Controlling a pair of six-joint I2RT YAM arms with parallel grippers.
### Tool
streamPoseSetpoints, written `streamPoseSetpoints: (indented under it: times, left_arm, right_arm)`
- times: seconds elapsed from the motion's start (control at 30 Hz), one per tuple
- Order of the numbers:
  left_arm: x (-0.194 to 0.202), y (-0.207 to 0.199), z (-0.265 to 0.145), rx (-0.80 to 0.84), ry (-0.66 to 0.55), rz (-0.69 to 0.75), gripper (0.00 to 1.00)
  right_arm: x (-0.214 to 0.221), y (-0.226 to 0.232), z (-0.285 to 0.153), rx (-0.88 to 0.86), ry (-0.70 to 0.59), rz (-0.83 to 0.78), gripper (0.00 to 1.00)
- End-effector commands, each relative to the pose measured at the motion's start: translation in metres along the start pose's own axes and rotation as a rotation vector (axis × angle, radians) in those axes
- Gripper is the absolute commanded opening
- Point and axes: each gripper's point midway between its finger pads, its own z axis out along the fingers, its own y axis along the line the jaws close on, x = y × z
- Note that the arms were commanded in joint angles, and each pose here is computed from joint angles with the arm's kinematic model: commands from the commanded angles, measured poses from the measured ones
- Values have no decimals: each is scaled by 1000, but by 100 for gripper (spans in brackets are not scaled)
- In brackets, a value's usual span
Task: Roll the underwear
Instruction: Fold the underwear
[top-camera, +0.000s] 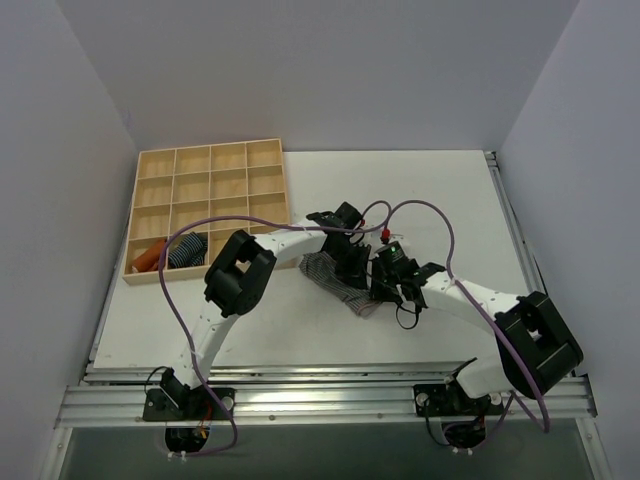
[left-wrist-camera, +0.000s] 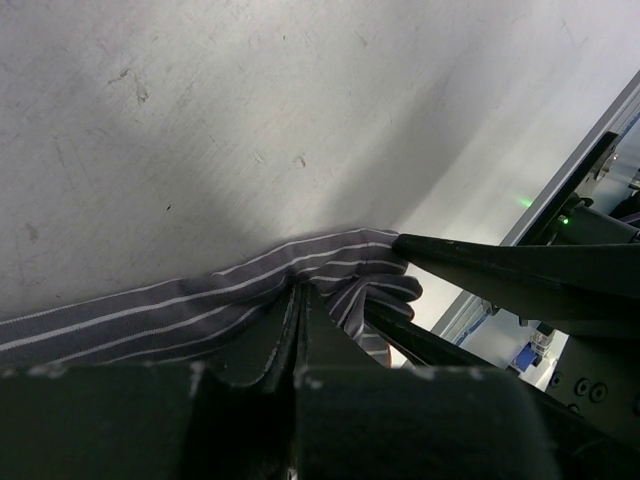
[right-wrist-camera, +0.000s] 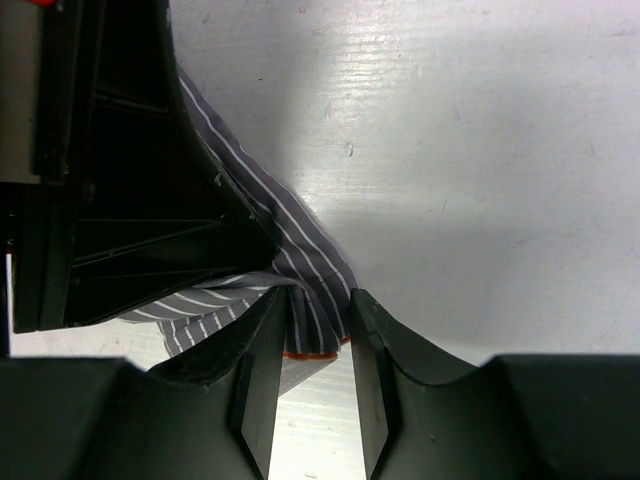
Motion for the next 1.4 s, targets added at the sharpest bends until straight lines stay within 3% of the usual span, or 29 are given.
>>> streamPoseSetpoints:
  times: [0.0,0.33,0.5,0.57,0.63,0.67,0.7,0.73,0.8,0.9,1.17,1.37]
  left_arm:
    - [2,9,-3,-53,12,38,2]
    - [-14,5,-14,-36,-21,28,2]
    - [-34,-1,-30,-68,-79,15,3]
    - [-48,16,-50,-197,-131,-27,3]
    - [-77,13,-86,-285,-235,-35,14]
    - [-77,25,-104,-356,-245,-90,16]
    - [-95,27,-133,-435,-339,-96,18]
    - [-90,36,-151,-506,-344,-140,31]
    - [-97,51,-190,-595,-423,-221,33]
    - [-81,64,-222,-664,-428,-287,35]
    - [-31,86,-198,-667,-291,-334,38]
    - [-47,75,-174,-527,-322,-291,43]
  right_arm:
    - [12,-6,3,13,39,26,27]
    - [41,-15,5,31,104,115,27]
    - [45,-17,3,31,97,151,12]
    - [47,-15,1,25,97,173,6]
    - [51,-16,-2,23,93,183,4]
    - [51,-16,-3,23,89,188,2]
    - [54,-16,-4,24,88,199,2]
    - [57,-14,-5,22,93,195,2]
    - [58,-15,-6,37,79,200,1]
    - [63,-10,-7,36,76,194,1]
    - [66,7,-7,18,64,173,1]
    - [68,6,-6,23,69,158,0]
